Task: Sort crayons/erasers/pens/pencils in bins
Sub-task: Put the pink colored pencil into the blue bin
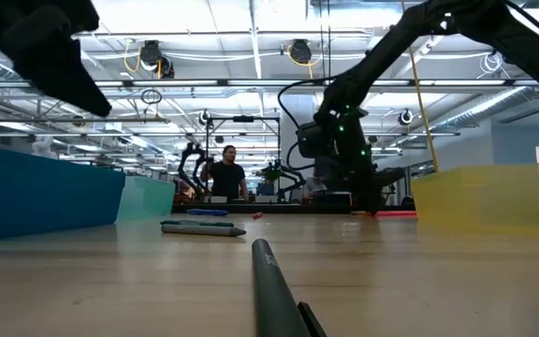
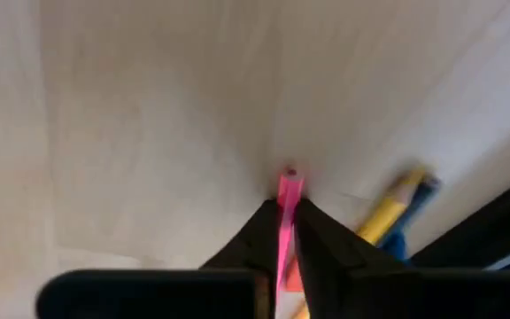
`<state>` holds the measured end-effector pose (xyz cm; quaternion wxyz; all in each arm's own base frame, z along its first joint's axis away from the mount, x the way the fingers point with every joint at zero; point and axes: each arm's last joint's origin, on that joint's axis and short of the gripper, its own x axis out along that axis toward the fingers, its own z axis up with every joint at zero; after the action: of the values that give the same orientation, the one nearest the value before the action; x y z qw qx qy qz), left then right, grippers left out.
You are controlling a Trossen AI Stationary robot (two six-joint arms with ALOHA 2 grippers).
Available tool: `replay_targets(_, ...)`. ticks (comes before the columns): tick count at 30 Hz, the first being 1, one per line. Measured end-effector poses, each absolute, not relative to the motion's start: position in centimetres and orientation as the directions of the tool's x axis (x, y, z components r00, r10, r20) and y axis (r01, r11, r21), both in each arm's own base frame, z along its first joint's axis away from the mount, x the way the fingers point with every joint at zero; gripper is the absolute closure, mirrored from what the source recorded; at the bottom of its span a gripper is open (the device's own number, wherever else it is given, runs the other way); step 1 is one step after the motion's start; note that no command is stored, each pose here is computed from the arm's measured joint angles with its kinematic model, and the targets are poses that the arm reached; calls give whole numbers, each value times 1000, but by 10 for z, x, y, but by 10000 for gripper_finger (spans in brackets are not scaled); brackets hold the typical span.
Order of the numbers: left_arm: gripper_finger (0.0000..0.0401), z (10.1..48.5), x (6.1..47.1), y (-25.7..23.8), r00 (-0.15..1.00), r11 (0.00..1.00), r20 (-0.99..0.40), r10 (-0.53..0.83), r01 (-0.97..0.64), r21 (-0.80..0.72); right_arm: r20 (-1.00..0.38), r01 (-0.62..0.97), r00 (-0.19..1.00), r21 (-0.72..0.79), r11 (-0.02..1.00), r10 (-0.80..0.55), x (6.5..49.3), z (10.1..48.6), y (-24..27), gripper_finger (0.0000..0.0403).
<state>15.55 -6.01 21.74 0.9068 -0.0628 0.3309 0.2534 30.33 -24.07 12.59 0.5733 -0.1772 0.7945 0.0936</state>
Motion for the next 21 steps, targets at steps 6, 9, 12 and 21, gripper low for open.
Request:
replay_targets(6, 158, 181, 157, -54, 674, 901, -646, 360, -431, 52, -952, -311, -265, -68, 948, -156, 314, 126, -225, 392)
replay_targets(9, 158, 187, 165, -47, 699, 917, -616, 364, -384, 106, -968, -288, -220, -51, 956, -118, 320, 129, -215, 390)
replay_targets(12, 158, 194, 174, -43, 744, 931, -560, 365, -305, 203, -981, -311, -158, -58, 949, -112, 329, 136, -204, 390)
replay_targets(21, 158, 201, 184, -32, 778, 926, -507, 370, -263, 272, -976, -277, 205, 15, 961, 74, 360, 163, -169, 391)
